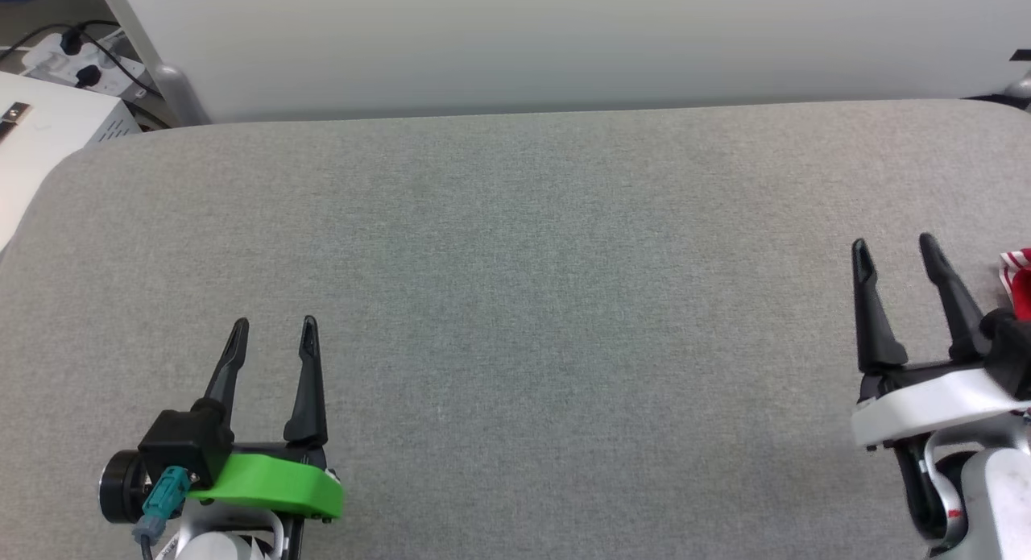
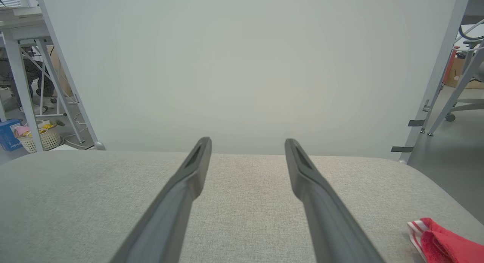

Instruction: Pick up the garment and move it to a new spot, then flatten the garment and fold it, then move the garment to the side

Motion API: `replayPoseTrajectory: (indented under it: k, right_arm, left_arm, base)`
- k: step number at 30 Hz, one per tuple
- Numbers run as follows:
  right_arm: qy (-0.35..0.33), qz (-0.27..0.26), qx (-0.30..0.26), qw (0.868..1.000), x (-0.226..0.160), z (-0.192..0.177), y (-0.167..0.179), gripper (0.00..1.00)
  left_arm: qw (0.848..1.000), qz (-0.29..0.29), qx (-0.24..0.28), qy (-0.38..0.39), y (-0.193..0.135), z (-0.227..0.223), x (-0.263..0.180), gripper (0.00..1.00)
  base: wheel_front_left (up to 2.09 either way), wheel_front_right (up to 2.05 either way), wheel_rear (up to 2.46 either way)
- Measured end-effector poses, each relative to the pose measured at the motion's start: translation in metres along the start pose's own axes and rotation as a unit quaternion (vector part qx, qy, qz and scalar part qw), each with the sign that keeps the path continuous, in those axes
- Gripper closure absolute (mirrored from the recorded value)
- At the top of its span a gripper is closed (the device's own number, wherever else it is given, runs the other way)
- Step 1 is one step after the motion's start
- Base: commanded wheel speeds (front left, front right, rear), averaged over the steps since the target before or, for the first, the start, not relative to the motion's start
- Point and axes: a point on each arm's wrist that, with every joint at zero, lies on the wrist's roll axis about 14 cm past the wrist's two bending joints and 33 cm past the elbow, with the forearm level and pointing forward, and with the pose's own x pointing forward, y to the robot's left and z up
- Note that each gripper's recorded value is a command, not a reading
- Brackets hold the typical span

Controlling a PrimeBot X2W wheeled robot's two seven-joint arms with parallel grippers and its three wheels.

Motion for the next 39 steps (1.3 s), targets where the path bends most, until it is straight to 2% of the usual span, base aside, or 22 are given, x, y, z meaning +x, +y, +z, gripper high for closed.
replayPoseTrajectory:
  k: [10,38,39]
  right_arm:
    - [0.015,0.01,0.03,0.999,-0.018,-0.021,0.028,0.0]
    - [0.023,0.014,0.033,0.999,-0.021,-0.029,0.036,0.0]
    - [0.024,0.015,0.033,0.999,-0.021,-0.03,0.036,1.0]
  left_arm:
    - [1.0,0.023,-0.006,0.007,0.012,-0.003,-0.016,0.0]
    - [1.0,0.015,-0.003,0.001,0.008,-0.001,-0.014,0.0]
    - [1.0,0.015,-0.003,0.002,0.008,-0.001,-0.014,1.0]
  base:
    - [0.0,0.0,0.0]
    - [0.0,0.0,0.0]
    - [0.0,0.0,0.0]
